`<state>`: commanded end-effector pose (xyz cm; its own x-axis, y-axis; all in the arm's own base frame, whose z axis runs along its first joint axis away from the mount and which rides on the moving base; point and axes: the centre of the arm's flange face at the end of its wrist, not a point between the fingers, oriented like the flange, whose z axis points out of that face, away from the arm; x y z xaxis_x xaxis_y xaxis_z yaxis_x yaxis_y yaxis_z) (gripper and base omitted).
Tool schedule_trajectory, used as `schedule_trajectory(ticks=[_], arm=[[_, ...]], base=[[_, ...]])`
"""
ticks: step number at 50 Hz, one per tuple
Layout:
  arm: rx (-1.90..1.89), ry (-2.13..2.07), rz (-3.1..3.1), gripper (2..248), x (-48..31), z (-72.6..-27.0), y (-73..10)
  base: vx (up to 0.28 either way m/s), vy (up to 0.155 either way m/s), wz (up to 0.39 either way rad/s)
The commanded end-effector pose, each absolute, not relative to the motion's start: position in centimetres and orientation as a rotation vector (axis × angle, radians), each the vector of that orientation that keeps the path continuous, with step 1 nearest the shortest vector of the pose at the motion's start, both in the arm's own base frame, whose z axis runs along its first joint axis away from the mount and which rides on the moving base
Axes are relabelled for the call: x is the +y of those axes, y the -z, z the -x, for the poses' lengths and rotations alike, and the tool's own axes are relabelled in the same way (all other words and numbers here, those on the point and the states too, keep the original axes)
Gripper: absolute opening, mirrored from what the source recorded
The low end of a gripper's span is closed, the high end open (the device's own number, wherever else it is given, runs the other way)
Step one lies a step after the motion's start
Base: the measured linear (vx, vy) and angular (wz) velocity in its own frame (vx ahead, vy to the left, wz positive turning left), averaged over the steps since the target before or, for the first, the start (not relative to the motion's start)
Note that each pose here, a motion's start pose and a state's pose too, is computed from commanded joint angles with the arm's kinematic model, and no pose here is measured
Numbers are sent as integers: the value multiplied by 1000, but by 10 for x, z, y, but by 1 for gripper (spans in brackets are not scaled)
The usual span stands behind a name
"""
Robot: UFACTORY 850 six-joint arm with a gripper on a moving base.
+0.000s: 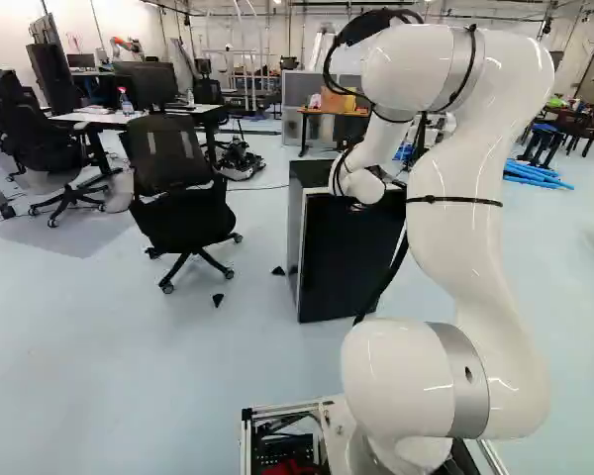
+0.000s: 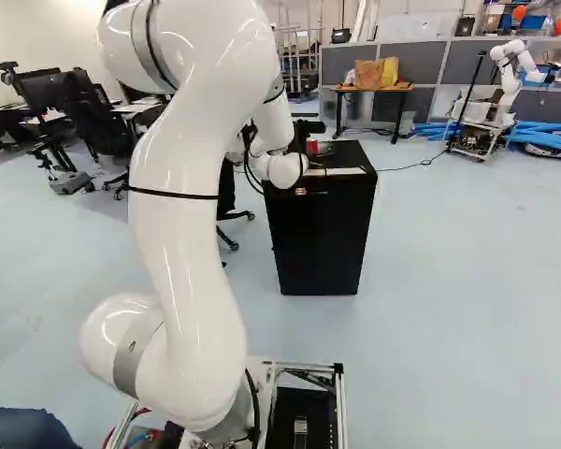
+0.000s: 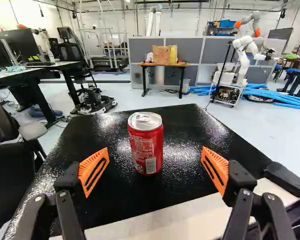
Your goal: Grab a drink from the fridge
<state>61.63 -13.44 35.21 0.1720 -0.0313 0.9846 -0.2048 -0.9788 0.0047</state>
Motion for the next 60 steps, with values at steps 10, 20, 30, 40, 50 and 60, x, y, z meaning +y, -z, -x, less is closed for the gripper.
schedule_trajectory(ticks=[10, 20, 30, 40, 50, 60], arm=[[-229, -1952, -2273, 247, -138, -636, -339], [-225, -1976, -2251, 247, -141, -655, -332], [-224, -1980, -2248, 247, -142, -659, -332], [-224, -1980, -2248, 246, -142, -659, -332], [-224, -1980, -2248, 175, -142, -659, -332], [-224, -1980, -2248, 101, -142, -659, -332]], base=[[0, 0, 0], [0, 0, 0], [0, 0, 0], [0, 0, 0], [0, 0, 0], [0, 0, 0]])
